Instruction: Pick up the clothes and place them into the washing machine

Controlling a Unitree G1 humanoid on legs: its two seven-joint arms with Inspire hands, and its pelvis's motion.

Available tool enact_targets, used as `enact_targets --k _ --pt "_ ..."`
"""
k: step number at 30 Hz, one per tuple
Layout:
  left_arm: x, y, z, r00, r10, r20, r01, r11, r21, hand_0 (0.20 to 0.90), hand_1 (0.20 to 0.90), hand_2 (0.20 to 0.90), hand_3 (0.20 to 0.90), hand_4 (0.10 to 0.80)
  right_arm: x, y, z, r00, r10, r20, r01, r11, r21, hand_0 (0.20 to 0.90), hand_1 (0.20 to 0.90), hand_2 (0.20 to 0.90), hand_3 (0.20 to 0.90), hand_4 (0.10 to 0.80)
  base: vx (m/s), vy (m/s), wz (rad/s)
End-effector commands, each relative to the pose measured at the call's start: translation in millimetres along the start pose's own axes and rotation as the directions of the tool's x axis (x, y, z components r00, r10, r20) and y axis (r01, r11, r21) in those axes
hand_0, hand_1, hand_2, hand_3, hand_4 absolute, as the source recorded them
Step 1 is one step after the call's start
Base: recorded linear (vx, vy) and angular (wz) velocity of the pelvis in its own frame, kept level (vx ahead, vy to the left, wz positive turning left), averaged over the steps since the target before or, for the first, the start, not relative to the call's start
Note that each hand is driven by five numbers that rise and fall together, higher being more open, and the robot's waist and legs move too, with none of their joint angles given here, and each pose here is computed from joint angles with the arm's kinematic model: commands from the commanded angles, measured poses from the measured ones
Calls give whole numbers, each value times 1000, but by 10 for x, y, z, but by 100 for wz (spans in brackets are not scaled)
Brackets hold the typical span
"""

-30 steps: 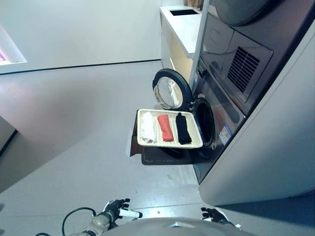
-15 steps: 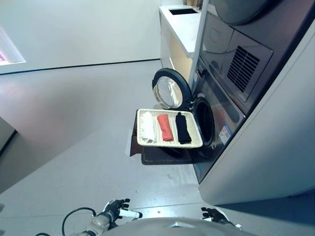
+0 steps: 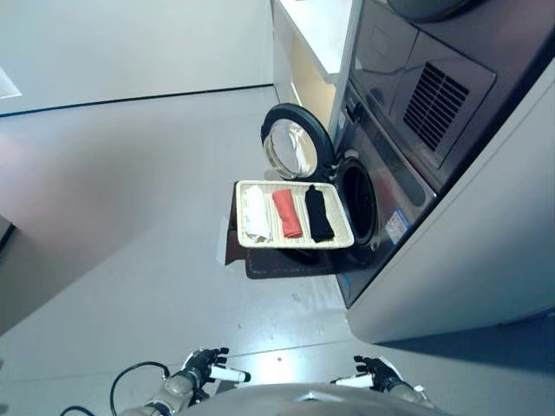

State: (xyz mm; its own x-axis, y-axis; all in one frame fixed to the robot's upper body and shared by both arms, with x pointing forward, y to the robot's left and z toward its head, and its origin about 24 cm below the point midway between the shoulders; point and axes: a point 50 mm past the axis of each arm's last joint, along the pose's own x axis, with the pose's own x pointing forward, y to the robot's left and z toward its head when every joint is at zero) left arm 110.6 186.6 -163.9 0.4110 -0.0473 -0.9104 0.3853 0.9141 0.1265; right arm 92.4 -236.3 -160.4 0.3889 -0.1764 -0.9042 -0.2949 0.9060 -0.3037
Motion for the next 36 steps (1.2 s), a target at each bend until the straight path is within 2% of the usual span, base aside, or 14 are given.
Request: enact_targets --k 1,5,13,19,25,32,36 --pt "15 248 180 997 71 37 -70 997 -17 900 900 900 900 800 -11 -134 -92 998 -36 -45 34 999 -41 900 900 900 900 800 89 114 -1" --pt "10 332 230 993 102 54 -102 995 -4 900 900 900 900 800 -18 -132 -118 998 -44 -47 44 999 -1 900 900 900 900 800 135 61 3" --pt "6 315 186 993 106 44 -105 994 -22 900 900 900 900 800 -51 -128 -257 995 -47 -85 47 999 5 900 900 900 900 800 266 -82 31" --pt "-3 216 56 997 79 5 -79 996 -42 900 900 900 900 800 -101 -61 -433 991 -26 -130 29 999 22 900 900 900 900 800 286 -147 41" --pt "8 187 88 997 78 15 -77 995 -60 900 900 900 900 800 -95 -192 -409 991 -55 -124 60 998 37 900 900 900 900 800 260 -174 38" --pt "56 153 559 981 74 180 -66 996 -54 900 900 900 900 800 -42 -342 -161 995 -88 -39 87 996 -8 900 900 900 900 800 275 -213 -16" --pt "51 128 664 971 70 231 -53 995 -81 900 900 900 900 800 -28 -302 -95 996 -84 -16 83 996 -30 900 900 900 900 800 189 -194 -26"
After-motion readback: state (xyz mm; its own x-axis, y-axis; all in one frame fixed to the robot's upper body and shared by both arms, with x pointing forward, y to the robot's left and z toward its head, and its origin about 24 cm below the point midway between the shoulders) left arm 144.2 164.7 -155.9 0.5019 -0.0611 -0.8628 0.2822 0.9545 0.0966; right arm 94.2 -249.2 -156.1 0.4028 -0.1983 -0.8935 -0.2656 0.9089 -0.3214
